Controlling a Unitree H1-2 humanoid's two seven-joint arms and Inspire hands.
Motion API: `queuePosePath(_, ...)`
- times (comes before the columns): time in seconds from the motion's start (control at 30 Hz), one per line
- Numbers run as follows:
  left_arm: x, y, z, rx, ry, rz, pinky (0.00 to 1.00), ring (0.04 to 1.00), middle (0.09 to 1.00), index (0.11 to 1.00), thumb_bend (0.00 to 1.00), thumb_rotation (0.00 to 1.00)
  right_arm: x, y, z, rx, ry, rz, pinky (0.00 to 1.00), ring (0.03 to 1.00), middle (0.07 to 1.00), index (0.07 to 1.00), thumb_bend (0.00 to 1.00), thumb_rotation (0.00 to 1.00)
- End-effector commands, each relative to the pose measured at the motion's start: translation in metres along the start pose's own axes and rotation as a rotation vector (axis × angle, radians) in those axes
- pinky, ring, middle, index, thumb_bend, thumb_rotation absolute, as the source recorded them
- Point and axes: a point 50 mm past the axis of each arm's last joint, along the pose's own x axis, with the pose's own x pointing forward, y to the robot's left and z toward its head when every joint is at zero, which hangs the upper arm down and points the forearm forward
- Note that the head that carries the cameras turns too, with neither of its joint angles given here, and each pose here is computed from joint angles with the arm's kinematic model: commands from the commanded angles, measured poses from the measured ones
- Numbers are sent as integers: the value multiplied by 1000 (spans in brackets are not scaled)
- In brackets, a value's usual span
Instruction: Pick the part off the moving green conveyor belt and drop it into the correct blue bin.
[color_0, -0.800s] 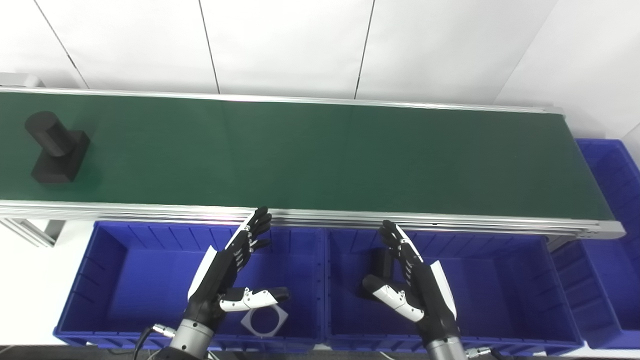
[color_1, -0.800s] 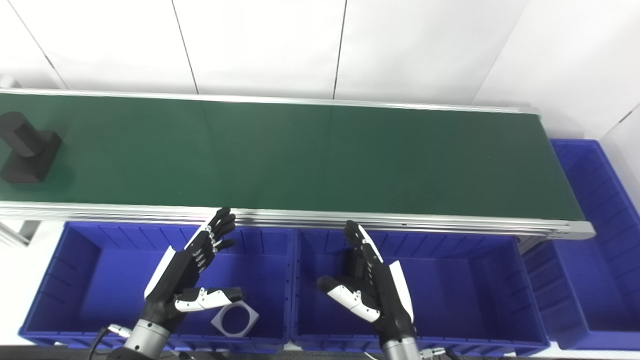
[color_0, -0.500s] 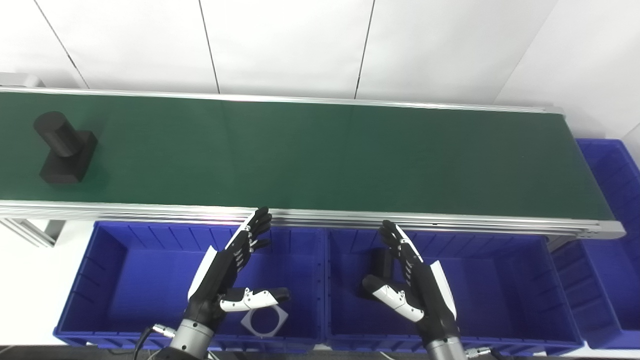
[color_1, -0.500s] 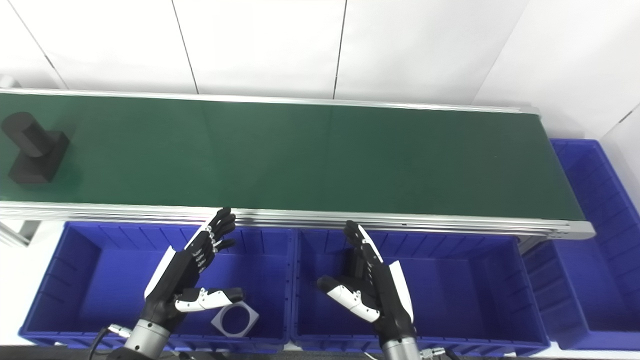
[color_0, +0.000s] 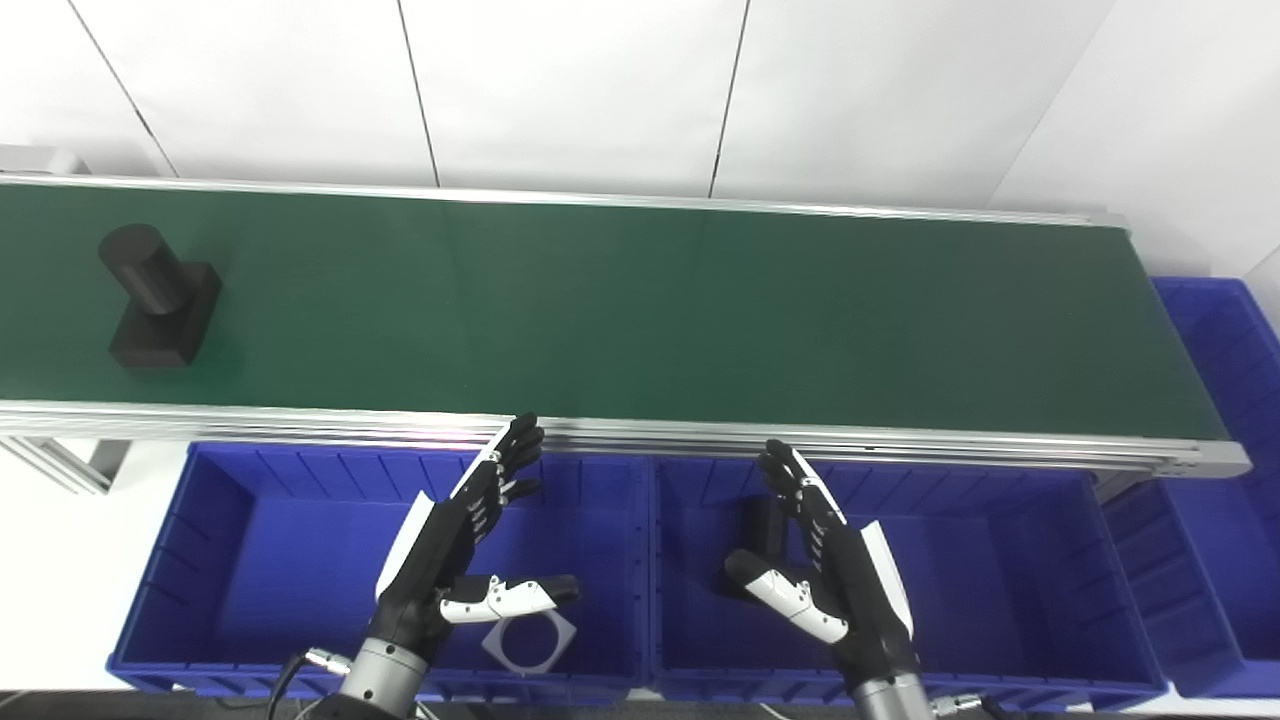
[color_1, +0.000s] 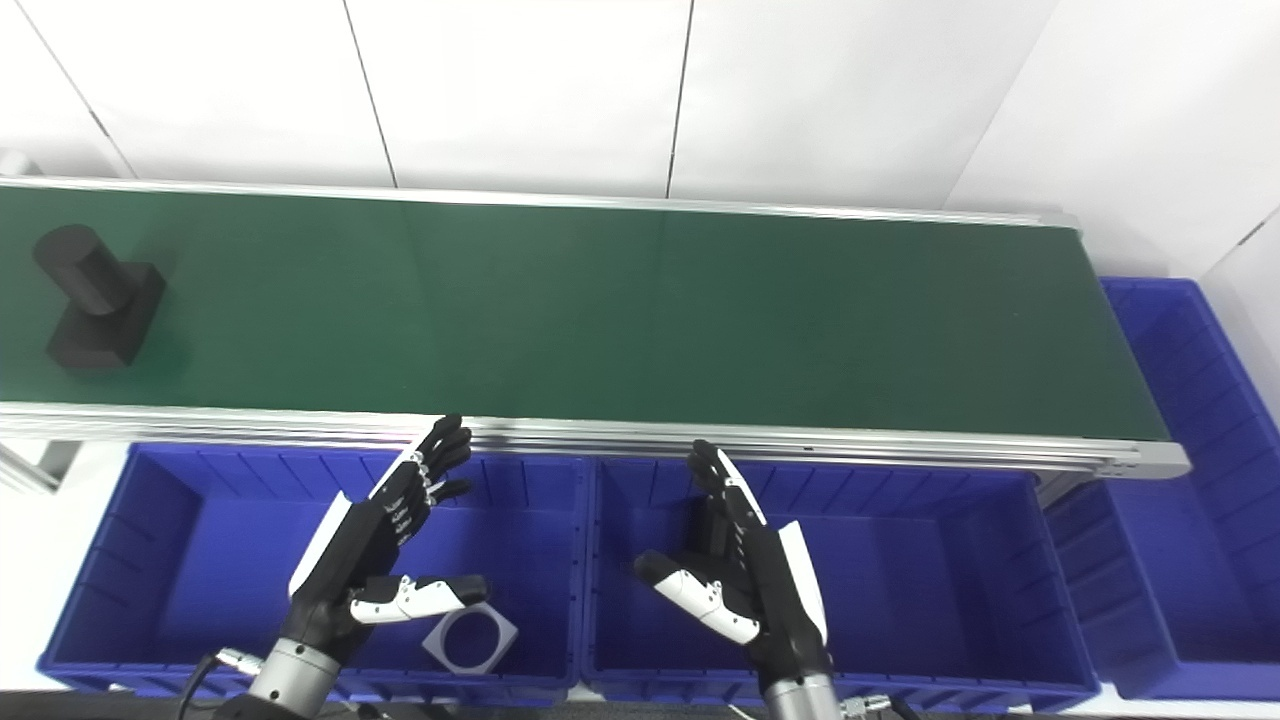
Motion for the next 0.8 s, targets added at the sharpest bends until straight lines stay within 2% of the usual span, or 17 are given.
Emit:
queuePosePath(0.0, 6, 0, 8, 5, -58, 6, 858, 929, 939, 941, 875, 347, 2, -1, 8, 10, -73, -14, 924, 919, 906, 934, 781, 615)
queuePosePath(0.33, 8, -18, 0, 7, -51, 4, 835, 914, 934, 929, 892, 322, -5, -16, -1, 2, -84, -18, 935, 946, 921, 948, 755, 627)
queuePosePath(0.53, 10, -27, -8, 6, -46, 7, 839, 916, 942, 924, 916, 320, -6, -21, -6, 18, -106, -28, 925, 943, 932, 957, 718, 599)
queuePosePath(0.67, 12, -29, -14, 31, -51, -1, 829, 900, 930, 919, 935, 351, -7, -23, -5, 42, -164, -47, 925, 932, 939, 963, 670, 567)
queuePosePath(0.77, 12, -30, -16, 30, -43, -1, 820, 892, 923, 914, 956, 363, -7, -25, -4, 41, -196, -51, 934, 924, 941, 961, 674, 573)
